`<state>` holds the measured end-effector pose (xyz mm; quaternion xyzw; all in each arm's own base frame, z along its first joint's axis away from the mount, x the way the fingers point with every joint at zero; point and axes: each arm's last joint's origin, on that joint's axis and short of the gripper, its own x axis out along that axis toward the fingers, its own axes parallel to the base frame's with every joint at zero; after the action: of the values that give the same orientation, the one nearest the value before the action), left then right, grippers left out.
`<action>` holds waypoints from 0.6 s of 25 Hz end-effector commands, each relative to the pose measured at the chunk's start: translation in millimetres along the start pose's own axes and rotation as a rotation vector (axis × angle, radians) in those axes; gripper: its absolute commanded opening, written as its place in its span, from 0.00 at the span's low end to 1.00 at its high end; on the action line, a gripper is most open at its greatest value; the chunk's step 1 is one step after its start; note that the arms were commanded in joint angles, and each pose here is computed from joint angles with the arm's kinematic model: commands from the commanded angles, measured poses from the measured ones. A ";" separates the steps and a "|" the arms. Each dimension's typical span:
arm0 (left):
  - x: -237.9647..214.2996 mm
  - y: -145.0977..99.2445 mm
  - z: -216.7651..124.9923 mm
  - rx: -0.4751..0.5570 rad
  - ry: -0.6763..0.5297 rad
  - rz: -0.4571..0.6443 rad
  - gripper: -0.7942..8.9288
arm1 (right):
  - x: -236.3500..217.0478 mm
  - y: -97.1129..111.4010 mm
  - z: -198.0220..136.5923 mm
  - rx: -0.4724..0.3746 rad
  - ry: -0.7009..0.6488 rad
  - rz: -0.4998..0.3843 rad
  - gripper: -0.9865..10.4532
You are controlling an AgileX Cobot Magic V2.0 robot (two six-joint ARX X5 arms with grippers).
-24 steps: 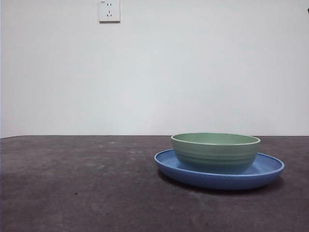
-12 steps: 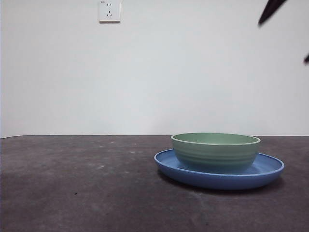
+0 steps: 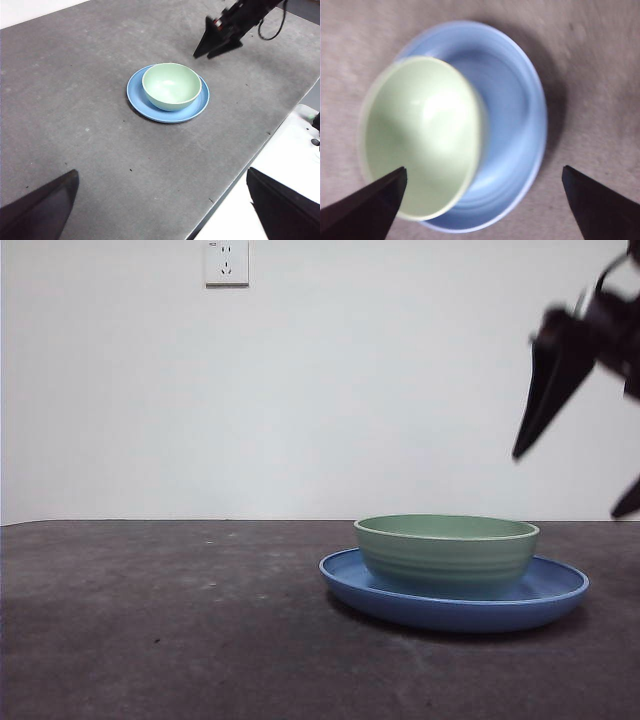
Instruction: Place the green bowl on the blue plate
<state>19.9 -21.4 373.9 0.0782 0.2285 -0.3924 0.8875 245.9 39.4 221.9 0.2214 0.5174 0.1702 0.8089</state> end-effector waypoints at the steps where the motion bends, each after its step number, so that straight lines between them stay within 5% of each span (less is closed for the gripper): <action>1: -3.1 -0.4 3.5 0.009 -0.023 -0.001 0.89 | 12.0 -9.9 8.5 0.014 0.016 -0.009 0.51; 9: -3.1 -0.4 3.5 0.009 -0.023 -0.001 0.89 | 33.1 -29.8 18.4 0.055 0.027 0.015 0.51; 15: -3.2 -0.4 3.5 0.009 -0.023 -0.001 0.89 | 45.4 -39.9 21.5 0.074 0.038 0.026 0.37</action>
<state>19.9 -21.4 373.9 0.0782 0.2285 -0.3924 0.8875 281.4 24.7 174.6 0.2584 0.5373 0.1619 0.7863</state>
